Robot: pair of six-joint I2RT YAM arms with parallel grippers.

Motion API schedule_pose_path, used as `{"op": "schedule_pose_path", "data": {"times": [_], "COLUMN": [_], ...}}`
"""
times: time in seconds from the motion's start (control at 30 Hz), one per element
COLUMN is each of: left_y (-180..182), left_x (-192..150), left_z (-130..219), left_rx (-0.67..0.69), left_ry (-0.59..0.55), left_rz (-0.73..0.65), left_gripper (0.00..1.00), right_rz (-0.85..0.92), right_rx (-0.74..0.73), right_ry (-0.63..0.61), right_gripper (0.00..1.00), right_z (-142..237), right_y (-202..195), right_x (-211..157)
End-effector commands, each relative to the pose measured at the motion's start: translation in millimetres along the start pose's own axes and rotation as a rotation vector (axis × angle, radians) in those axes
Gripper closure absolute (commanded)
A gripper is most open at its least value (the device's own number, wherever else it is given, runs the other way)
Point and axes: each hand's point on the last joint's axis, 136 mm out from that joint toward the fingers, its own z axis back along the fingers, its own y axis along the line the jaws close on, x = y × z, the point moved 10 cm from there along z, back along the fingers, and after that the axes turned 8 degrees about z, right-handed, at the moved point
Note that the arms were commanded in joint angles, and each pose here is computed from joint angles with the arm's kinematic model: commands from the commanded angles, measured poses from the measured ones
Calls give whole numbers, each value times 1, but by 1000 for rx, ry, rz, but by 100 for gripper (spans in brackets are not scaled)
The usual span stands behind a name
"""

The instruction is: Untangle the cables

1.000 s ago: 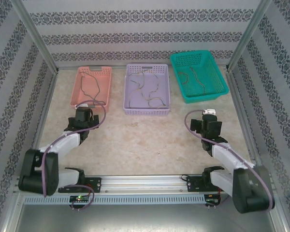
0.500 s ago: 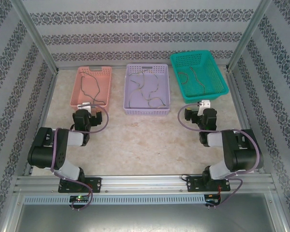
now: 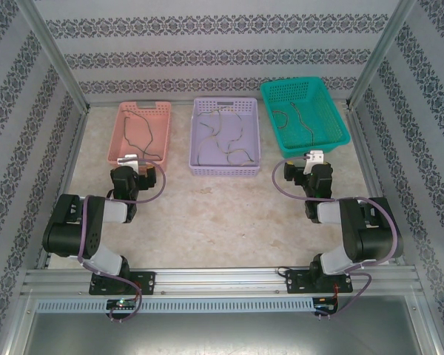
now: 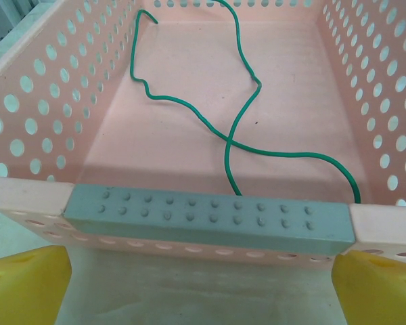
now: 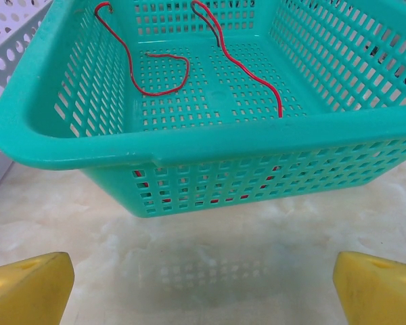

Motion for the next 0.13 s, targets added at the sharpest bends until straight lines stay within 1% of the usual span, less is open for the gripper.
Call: {"op": "schedule_pose_path", "data": {"times": [0.0, 0.1], "left_y": [0, 0], "left_x": [12, 11], "left_z": [-2, -2], "left_rx": [-17, -18], "left_ry": [-57, -57], "left_rz": [4, 3], "left_gripper": [0, 0], "right_rz": [4, 7], "right_rx": [1, 1], "right_ry": [-45, -54], "right_gripper": [2, 2], "right_z": [-3, -1], "right_y": [0, 0], "right_x": [12, 12]}}
